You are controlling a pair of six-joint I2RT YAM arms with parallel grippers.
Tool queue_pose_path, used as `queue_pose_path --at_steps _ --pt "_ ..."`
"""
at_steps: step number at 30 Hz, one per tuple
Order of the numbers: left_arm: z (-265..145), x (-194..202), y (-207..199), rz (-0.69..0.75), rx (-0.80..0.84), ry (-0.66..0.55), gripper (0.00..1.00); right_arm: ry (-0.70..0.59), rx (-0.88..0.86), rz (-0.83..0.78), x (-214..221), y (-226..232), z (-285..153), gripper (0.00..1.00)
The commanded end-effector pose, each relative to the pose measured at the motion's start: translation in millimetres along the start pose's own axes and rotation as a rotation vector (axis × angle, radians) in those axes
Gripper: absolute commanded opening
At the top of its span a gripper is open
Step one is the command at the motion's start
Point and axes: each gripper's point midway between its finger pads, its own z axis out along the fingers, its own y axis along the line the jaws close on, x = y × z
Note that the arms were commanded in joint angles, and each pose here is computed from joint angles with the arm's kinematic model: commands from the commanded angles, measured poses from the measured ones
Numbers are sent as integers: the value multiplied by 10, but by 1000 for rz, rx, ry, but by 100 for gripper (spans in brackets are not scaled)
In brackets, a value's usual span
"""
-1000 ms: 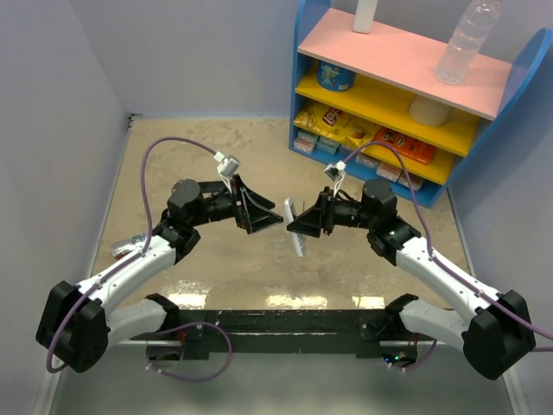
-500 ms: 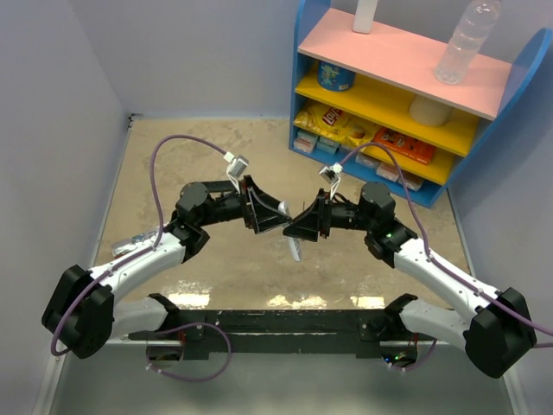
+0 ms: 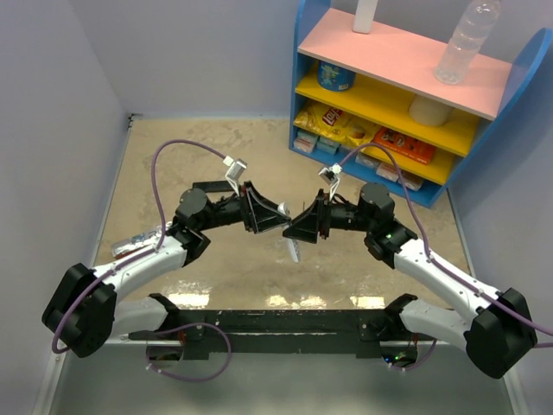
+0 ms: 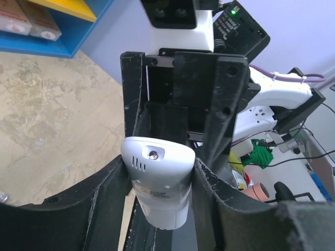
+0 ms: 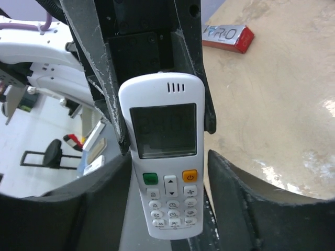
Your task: Unload the batteries from the remote control
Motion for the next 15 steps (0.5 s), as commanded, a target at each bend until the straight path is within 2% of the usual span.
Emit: queue_pose_path --at_steps 1,3,4,9,10,12,13,15 --pt "-14 -61 55 45 -56 -29 0 -41 45 -43 -93 27 -62 78" --pt "-33 -53 161 37 -135 -10 0 -50 83 -51 -93 -20 -91 94" --pt "-44 -91 260 69 -192 -21 0 -42 119 -55 -51 -64 -133 98" --pt "-179 -100 687 83 -480 62 0 -42 268 -100 5 -229 -312 98" --pt "-334 25 903 45 -621 116 0 -33 316 -107 39 -303 -359 98" --pt "-450 -67 1167 71 -800 132 0 -45 349 -143 10 -311 -428 98" --pt "-607 61 1286 40 -899 193 0 -42 383 -141 27 -358 -465 98" --pt "-745 48 1506 43 -1047 220 0 -43 405 -157 20 -372 -505 98"
